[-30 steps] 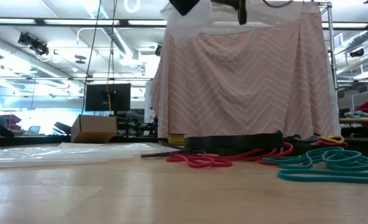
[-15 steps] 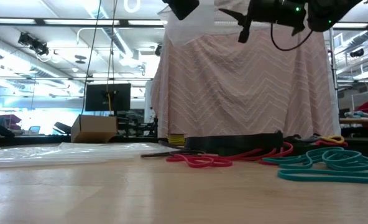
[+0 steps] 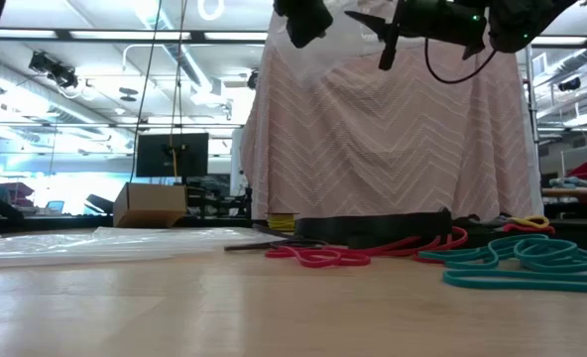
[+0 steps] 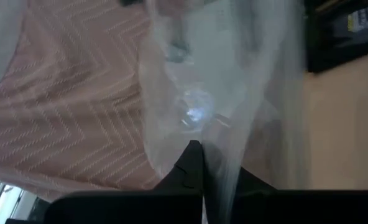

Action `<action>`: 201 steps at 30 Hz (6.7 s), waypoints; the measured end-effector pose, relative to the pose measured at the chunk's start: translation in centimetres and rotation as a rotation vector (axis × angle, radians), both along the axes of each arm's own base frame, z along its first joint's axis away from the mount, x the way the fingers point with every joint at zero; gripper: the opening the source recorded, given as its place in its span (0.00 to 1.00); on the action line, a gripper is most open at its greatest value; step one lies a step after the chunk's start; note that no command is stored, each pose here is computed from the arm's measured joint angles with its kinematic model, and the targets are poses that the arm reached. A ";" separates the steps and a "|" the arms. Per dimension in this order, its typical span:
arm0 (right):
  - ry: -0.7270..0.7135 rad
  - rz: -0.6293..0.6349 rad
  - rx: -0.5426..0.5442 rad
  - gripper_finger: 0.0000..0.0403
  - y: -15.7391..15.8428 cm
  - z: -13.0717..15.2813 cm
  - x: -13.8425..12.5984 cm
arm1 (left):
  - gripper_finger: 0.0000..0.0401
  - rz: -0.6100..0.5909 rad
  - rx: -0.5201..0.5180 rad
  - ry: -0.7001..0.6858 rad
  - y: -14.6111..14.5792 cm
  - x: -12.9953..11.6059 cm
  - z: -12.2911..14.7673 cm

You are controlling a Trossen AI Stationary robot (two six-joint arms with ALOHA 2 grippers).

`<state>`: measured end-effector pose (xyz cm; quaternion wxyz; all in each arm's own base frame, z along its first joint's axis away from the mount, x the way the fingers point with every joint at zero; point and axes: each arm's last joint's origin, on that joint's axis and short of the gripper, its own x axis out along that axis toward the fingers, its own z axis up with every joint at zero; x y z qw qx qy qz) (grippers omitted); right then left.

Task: Sort rubber bands
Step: Open the transparent zip bag

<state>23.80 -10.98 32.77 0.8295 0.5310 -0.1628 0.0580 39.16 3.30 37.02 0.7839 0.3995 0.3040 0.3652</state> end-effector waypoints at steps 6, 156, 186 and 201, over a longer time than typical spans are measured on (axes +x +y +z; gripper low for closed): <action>0.019 0.015 -0.063 0.04 0.9 -0.1 0.4 | 0.00 0.070 0.023 -0.004 0.2 -0.3 0.2; 0.398 -0.220 -0.565 0.00 -2.8 10.6 0.5 | 0.49 -0.170 -1.090 -1.193 -0.4 -10.0 -3.5; 0.308 -0.137 -0.529 0.00 0.9 10.4 4.0 | 0.24 -0.870 -1.193 -1.827 4.8 -9.1 -7.6; 0.393 0.005 -0.536 0.00 4.1 9.2 4.9 | 0.11 -0.987 -1.142 -1.705 7.2 -10.8 -6.3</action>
